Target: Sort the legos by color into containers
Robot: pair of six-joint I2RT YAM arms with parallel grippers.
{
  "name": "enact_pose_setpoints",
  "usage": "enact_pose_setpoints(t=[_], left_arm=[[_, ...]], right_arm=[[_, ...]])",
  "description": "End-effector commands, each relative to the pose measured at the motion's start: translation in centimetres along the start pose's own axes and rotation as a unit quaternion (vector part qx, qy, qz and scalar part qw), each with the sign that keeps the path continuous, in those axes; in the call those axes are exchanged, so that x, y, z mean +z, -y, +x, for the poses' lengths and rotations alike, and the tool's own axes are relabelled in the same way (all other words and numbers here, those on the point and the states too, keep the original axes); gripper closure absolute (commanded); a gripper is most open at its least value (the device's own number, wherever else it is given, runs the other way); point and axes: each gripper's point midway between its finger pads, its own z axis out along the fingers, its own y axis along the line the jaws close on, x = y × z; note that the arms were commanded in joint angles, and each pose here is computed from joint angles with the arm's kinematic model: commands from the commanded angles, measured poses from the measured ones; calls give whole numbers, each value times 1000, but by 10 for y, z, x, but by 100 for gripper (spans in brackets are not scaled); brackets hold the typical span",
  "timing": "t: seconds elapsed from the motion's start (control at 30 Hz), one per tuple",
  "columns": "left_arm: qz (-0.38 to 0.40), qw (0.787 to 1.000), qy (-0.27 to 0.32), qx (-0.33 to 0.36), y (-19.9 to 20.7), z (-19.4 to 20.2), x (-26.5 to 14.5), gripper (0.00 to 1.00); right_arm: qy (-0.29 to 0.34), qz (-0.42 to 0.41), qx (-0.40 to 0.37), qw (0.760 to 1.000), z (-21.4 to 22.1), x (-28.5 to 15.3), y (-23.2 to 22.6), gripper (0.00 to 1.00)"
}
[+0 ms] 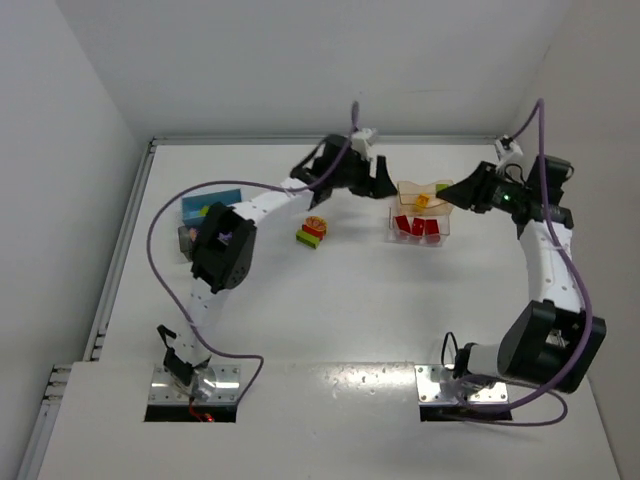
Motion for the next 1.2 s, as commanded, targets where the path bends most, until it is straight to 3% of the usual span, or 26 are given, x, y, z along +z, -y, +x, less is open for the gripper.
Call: enact_pose_setpoints(t=[0.0,0.03,0.1,0.13,0.2,0.23,0.3,0.4,0.43,0.53,0.63,0.77,1.0,1.17], left_arm=[[-55,981,182,49,-4,-162,-120,23],[-107,969,212,67,-9,-186,-154,21],[-214,952,201,92,-57,-189,-201,17],[-249,943,199,92,-72,-188,-220,15],[-328,922,189,82,-104,-180,-273,13],[-373,905,193,70,-118,-181,-297,13],[-438,878,189,28,-144,-169,-348,13],[-436,874,214,13,-138,-164,-400,13],[-446,872,202,2,-153,-146,-417,10],[-484,852,200,-13,-164,-122,-459,5],[-514,837,181,-47,-182,-94,-483,4],[-518,838,159,-72,-192,-71,-494,4],[-494,852,140,-99,-198,-49,-486,4],[-490,855,135,-108,-200,-41,-482,4]], right_arm=[[9,-31,-71,997,-32,36,-15,97],[2,-49,-94,994,-38,55,-34,97],[-30,-63,-99,993,-30,94,-31,97],[-38,-86,-126,988,-36,117,-56,97],[-85,-98,-117,985,-14,166,-51,97],[-74,-120,-148,979,-32,185,-70,97],[-102,-149,-158,971,-13,226,-98,97],[-125,-182,-164,961,9,295,-123,97],[-130,-200,-167,957,20,326,-135,97],[-122,-226,-169,952,27,358,-161,97],[-121,-239,-180,947,60,382,-178,96],[-127,-241,-191,943,99,400,-201,96],[-68,-252,-181,948,104,427,-227,96],[-64,-263,-177,946,132,442,-233,93]])
